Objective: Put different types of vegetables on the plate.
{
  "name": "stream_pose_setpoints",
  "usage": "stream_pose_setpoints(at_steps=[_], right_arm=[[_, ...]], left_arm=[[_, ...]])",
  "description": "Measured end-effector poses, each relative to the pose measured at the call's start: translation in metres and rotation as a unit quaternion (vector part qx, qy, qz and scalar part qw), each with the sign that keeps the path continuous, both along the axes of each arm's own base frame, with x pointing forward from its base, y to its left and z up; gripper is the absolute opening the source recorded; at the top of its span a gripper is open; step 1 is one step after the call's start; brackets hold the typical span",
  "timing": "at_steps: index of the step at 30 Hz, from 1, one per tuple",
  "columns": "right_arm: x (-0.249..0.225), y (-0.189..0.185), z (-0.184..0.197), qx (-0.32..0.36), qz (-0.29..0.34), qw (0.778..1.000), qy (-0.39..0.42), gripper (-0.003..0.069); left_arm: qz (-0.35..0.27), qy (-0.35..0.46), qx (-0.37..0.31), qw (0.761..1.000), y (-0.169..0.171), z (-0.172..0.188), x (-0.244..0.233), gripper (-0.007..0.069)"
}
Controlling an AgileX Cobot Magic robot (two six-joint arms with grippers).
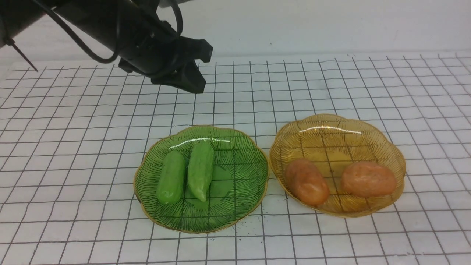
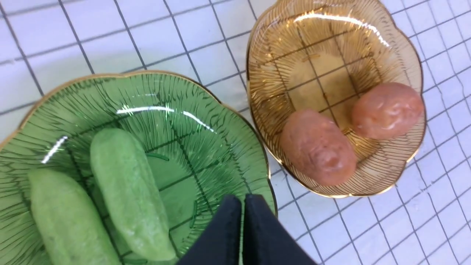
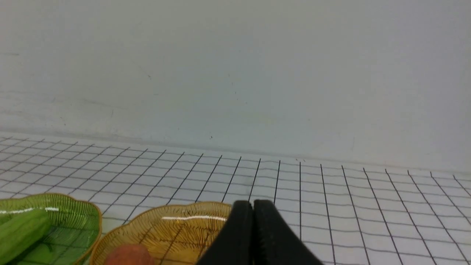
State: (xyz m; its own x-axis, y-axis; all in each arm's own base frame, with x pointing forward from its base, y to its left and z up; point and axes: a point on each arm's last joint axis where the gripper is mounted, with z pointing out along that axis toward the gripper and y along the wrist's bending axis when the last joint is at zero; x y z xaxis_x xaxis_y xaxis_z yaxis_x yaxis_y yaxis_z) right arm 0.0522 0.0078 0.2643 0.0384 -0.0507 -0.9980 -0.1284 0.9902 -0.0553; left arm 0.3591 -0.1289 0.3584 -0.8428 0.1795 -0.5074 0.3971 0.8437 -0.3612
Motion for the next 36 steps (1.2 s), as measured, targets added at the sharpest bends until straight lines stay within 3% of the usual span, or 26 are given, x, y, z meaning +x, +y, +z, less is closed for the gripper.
stream_pose_setpoints(at_steps=[11, 18, 27, 36], right_arm=[[0.001, 0.0, -0.061, -0.011, 0.002, 0.998, 0.067, -0.0014], [0.002, 0.001, -0.082, -0.017, 0.005, 0.993, 0.115, -0.0014], [0.002, 0.001, -0.083, -0.018, 0.005, 0.993, 0.118, -0.0014], [0.002, 0.001, -0.083, -0.018, 0.004, 0.993, 0.118, -0.0014]], left_arm=[[-0.023, 0.034, 0.014, 0.999, 0.002, 0.004, -0.013, -0.0008], [-0.023, -0.023, -0.001, 0.999, 0.011, 0.049, -0.047, -0.0008], [-0.01, -0.116, 0.032, 0.993, 0.033, 0.1, -0.102, -0.0008], [0.011, -0.163, 0.023, 0.986, 0.052, 0.123, -0.165, -0.0008]])
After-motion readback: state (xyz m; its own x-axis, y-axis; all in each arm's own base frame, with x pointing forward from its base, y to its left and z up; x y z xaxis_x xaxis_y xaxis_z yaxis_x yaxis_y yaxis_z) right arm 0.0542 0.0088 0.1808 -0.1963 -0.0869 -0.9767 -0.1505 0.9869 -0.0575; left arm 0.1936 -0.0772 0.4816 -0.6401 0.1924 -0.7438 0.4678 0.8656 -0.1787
